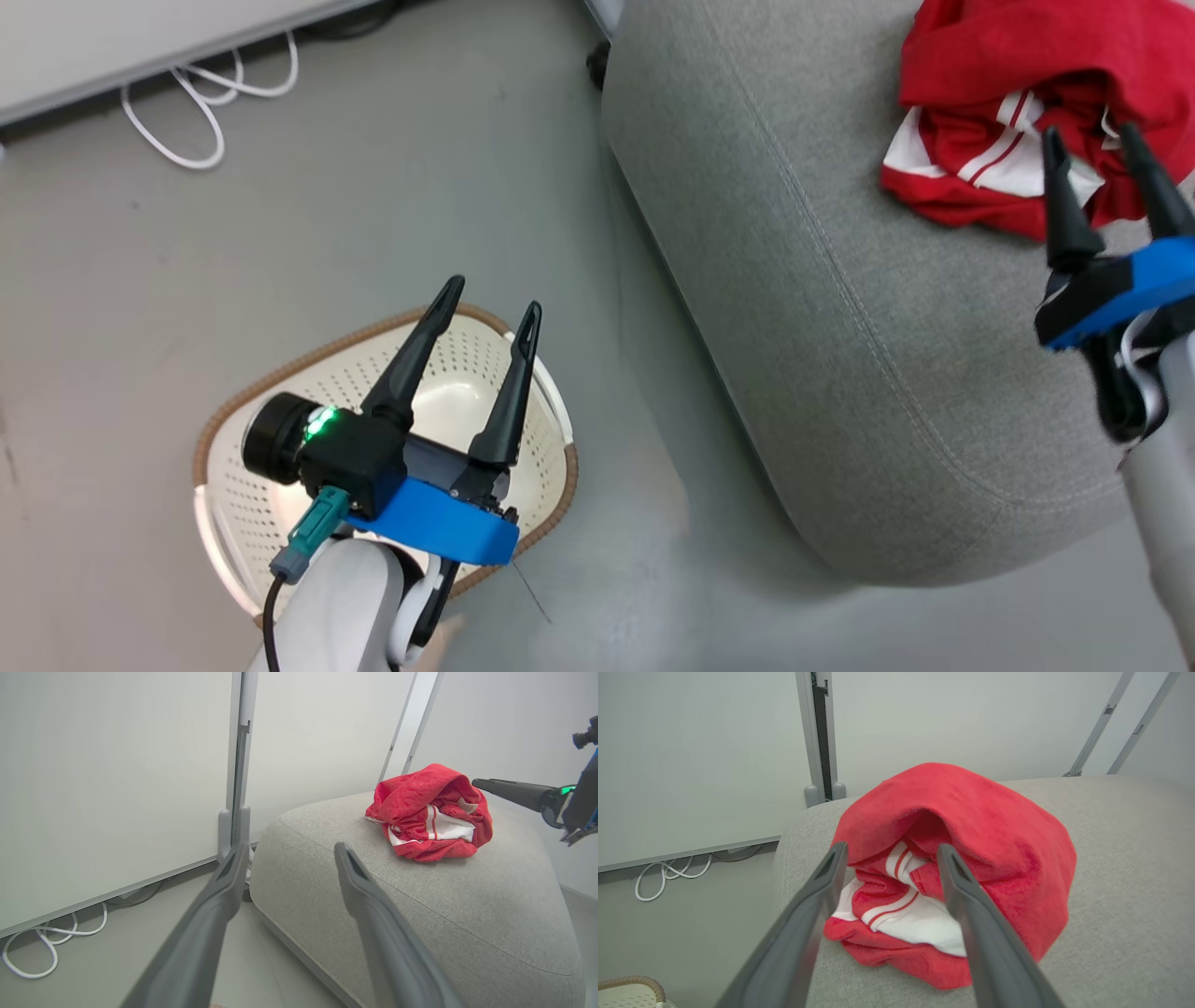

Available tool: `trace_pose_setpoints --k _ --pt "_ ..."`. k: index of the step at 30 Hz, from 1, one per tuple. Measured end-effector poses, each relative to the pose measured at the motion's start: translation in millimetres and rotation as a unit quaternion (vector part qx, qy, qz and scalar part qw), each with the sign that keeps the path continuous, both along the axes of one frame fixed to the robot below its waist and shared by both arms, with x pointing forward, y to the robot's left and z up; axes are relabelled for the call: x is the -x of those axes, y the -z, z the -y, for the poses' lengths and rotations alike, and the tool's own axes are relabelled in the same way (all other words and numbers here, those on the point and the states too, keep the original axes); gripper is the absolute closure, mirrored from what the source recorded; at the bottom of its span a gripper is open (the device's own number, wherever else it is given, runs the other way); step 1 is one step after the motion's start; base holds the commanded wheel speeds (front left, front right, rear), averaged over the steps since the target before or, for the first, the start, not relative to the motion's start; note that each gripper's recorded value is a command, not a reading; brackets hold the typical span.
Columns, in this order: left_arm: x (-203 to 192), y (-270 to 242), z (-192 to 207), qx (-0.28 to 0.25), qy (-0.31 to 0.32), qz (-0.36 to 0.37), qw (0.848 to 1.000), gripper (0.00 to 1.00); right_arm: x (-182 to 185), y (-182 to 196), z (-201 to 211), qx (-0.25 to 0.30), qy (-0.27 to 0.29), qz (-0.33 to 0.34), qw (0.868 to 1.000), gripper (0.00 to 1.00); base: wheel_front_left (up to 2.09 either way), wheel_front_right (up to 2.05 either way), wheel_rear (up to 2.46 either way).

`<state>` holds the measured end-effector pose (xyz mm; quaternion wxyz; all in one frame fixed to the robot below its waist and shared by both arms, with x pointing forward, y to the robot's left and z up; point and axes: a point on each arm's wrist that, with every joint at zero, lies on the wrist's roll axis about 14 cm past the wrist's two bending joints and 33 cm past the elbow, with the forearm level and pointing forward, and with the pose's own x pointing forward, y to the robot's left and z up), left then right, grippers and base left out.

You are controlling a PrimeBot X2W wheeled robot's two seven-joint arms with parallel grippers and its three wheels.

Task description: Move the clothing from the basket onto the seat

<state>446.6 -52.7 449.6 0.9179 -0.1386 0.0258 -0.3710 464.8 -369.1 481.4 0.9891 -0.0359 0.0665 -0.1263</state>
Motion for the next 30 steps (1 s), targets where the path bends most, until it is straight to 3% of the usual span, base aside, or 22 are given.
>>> trace_pose_setpoints --k 14,30 --pt "43 -23 -51 -0.01 -0.088 -0.015 0.996 0.0 56 -19 -59 -0.042 -0.05 0.042 0.997 0.0 0.0 0.0 0.0" --pt "71 -31 -160 -0.017 -0.254 -0.015 0.967 0.0 90 -20 -134 -0.076 -0.121 0.064 0.988 0.0 0.0 0.0 0.0"
